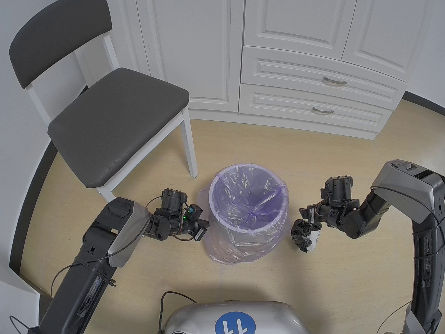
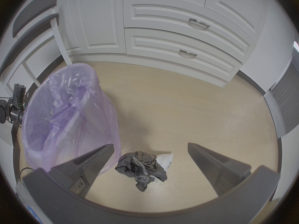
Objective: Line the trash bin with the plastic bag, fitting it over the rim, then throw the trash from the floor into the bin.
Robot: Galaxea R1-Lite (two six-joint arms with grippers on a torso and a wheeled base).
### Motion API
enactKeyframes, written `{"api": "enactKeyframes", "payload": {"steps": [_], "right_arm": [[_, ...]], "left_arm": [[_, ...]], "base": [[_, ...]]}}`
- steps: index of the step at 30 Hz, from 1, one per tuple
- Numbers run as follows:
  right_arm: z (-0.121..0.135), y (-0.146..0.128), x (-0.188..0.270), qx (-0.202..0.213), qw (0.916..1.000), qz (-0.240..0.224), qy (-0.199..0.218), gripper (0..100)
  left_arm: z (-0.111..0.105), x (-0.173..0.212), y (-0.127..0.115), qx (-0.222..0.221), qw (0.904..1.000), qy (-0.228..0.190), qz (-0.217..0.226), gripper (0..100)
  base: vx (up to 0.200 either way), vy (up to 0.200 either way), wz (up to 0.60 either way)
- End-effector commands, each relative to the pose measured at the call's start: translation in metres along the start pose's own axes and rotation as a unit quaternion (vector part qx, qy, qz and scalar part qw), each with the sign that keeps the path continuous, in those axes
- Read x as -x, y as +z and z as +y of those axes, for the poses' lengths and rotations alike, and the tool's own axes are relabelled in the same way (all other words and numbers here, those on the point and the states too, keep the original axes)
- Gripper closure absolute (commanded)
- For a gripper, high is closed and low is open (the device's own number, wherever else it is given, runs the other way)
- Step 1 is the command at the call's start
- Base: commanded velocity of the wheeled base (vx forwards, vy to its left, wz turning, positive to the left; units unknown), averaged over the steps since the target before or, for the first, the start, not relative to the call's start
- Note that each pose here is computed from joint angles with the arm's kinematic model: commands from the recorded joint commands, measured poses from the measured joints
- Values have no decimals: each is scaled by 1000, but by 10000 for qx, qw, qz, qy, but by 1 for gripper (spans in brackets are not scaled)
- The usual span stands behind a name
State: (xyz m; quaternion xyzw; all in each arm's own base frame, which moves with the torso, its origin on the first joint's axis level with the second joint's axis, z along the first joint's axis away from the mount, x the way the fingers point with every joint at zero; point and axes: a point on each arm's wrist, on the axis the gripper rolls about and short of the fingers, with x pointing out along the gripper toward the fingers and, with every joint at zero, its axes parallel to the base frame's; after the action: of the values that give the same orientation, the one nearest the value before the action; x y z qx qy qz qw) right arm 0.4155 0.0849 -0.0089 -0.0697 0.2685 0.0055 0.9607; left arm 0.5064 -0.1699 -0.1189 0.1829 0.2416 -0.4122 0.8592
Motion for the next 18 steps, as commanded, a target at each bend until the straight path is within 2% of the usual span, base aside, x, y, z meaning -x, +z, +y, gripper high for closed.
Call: {"api": "enactKeyframes", "payload": {"steps": [1, 7, 8, 9, 10, 12, 17, 18], "right_arm": [[1, -4, -4, 15, 10000, 54, 3, 0], [2, -4, 0, 13, 10000, 7, 14, 0], [1, -3, 2, 12, 10000, 0, 14, 0], [1, -3, 2, 12, 10000, 0, 14, 0], [0, 0, 8, 61, 10000, -23, 6, 0], [-3, 7, 26, 313, 9995, -100, 14, 0], [-5, 26, 82, 781, 9922, -959, 143, 0], [-5, 26, 83, 790, 9919, -988, 138, 0]], "left_arm": [[-1, -3, -10, 176, 9998, -25, 84, 100], [4, -2, -5, 50, 9997, 77, -206, 100], [7, 0, -3, 6, 9995, 112, -303, 0], [7, 0, -3, 6, 9995, 112, -303, 0], [10, 2, 0, -111, 9987, 115, -485, 0], [12, 7, -3, -297, 9982, 163, -489, 0], [15, 17, 3, -594, 9970, 154, -472, 0], [15, 18, 4, -598, 9969, 151, -481, 0]], "base": [[0, 0, 0], [0, 0, 0], [0, 0, 0], [0, 0, 0], [0, 0, 0], [0, 0, 0], [0, 0, 0], [0, 0, 0]]}}
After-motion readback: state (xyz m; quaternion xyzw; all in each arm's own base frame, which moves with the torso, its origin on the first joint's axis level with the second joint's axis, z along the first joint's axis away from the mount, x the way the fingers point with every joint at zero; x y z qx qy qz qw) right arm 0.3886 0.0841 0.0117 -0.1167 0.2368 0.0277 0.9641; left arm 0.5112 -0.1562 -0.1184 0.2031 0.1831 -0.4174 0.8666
